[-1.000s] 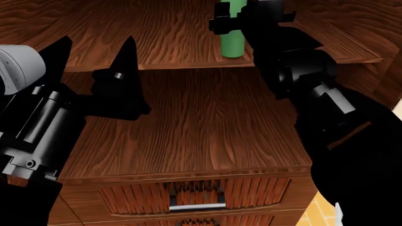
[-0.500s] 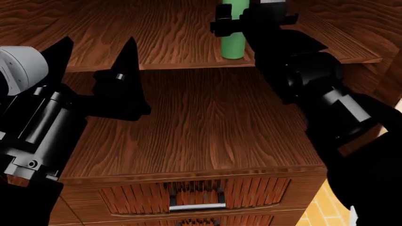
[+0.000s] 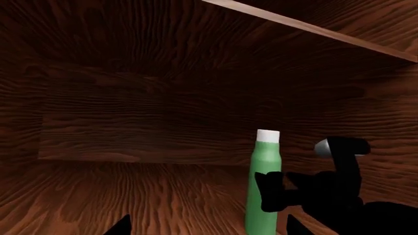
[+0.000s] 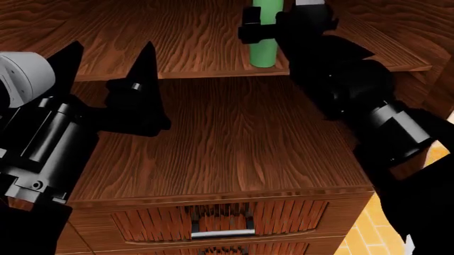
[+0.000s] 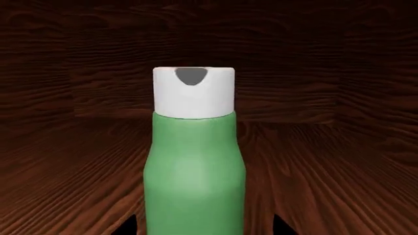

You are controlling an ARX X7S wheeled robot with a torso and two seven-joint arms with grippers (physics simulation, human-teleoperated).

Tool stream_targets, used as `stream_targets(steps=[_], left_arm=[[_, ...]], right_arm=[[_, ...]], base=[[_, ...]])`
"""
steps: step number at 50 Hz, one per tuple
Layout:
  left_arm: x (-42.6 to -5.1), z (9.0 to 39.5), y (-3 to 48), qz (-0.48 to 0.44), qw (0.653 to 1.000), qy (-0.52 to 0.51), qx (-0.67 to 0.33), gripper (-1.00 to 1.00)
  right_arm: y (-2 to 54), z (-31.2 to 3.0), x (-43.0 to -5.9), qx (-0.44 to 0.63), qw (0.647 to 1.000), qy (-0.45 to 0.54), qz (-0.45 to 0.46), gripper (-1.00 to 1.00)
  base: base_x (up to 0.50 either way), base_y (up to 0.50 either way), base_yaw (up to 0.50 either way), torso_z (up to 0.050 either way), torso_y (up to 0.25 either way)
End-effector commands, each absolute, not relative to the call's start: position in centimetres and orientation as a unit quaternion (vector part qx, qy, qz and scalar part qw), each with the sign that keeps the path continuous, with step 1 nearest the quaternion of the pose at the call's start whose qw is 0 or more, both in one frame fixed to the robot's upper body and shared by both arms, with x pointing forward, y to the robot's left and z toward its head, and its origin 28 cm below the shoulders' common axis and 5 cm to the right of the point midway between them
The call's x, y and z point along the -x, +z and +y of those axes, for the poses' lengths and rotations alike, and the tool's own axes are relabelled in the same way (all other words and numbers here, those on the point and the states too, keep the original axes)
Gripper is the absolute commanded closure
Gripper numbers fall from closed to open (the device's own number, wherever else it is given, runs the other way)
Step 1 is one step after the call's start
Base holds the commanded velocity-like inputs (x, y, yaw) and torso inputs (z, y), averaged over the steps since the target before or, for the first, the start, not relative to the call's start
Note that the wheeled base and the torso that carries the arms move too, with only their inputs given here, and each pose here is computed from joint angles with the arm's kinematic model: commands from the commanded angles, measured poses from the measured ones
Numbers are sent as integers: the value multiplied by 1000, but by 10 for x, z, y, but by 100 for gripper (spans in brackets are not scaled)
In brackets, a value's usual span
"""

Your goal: Pick the water bottle from the counter and place it in the cabinet.

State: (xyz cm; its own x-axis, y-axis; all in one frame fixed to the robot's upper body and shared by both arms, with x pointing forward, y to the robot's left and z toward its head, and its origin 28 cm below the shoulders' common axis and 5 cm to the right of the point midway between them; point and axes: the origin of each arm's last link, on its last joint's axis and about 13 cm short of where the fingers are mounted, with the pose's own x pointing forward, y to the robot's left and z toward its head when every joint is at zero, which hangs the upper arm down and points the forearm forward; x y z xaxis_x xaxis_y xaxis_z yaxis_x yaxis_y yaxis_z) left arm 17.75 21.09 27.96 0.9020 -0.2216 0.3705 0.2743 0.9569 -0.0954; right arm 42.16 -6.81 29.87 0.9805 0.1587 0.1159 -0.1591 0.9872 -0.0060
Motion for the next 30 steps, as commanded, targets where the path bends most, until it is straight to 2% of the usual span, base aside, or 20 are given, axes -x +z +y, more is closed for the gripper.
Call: stream_targets(steps=[1, 11, 15, 30], left_arm=[[-177, 211, 280, -181, 972, -128, 73, -100], [-177, 211, 280, -181, 972, -129, 73, -100], [-176, 210, 282, -184, 971, -132, 73, -100], [-173, 209, 283, -186, 970, -136, 73, -100]], right_arm=[[307, -66, -408, -10, 993, 90, -71, -100], [307, -66, -407, -11, 993, 92, -72, -100], [314, -64, -368, -37, 989, 112, -92, -100], [307, -67, -336, -65, 986, 120, -92, -100]], base=[[0, 0, 0, 0, 0], [0, 0, 0, 0, 0], [0, 0, 0, 0, 0], [0, 0, 0, 0, 0]])
